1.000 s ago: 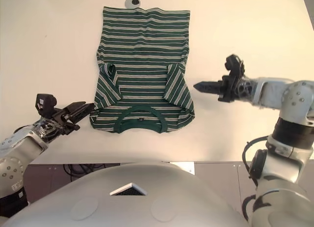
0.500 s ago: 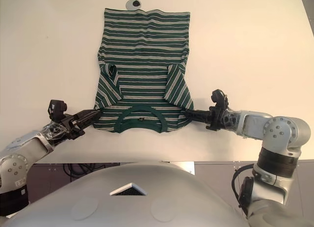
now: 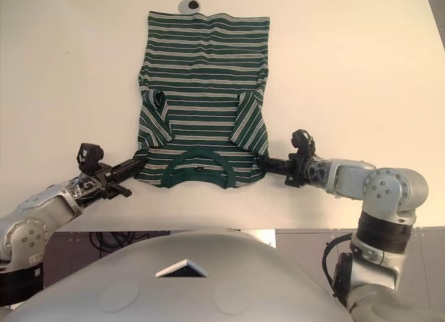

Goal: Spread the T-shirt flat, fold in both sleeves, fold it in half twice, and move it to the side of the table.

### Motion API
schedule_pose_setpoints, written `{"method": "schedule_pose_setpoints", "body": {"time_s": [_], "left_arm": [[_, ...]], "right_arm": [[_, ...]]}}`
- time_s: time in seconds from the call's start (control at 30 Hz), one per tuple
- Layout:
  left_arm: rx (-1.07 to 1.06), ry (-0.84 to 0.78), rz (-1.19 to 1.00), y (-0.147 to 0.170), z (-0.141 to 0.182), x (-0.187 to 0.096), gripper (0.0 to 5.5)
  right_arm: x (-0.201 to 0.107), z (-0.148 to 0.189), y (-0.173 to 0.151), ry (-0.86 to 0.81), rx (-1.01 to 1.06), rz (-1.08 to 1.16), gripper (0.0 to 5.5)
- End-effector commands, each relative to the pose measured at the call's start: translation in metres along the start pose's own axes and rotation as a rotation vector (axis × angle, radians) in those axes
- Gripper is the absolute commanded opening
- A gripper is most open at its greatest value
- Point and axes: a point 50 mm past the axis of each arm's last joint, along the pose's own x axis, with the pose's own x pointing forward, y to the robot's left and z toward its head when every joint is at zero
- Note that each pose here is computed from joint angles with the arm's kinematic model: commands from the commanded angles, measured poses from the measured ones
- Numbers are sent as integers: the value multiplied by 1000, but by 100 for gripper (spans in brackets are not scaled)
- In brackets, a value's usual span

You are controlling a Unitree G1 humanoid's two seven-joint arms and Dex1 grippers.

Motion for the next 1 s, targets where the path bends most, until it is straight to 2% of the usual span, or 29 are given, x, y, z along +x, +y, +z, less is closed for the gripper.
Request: {"method": "schedule_pose_setpoints", "body": {"time_s": [0.03,0.23,0.37,0.5,0.57,0.73,0.87,1.0], "left_arm": [[30,71,3,-3,-9,-1,1],[64,130,-105,-15,-9,-8,1],[103,206,-211,-35,-7,-15,1],[160,205,-284,-52,10,-27,1],[190,214,-312,-58,18,-32,1],[277,139,-302,-55,61,-24,1],[309,64,-276,-54,90,-7,1],[250,-6,-167,-34,113,19,1]], "right_arm": [[-7,8,-6,-6,-63,-39,0],[-36,1,-21,62,-206,63,0],[-53,-18,-12,115,-216,237,0],[-62,-13,1,102,-238,334,0],[-64,-5,6,69,-241,360,0],[-62,36,10,-131,-199,368,0],[-41,77,4,-333,-106,336,0],[-21,98,2,-415,-35,265,0]]}}
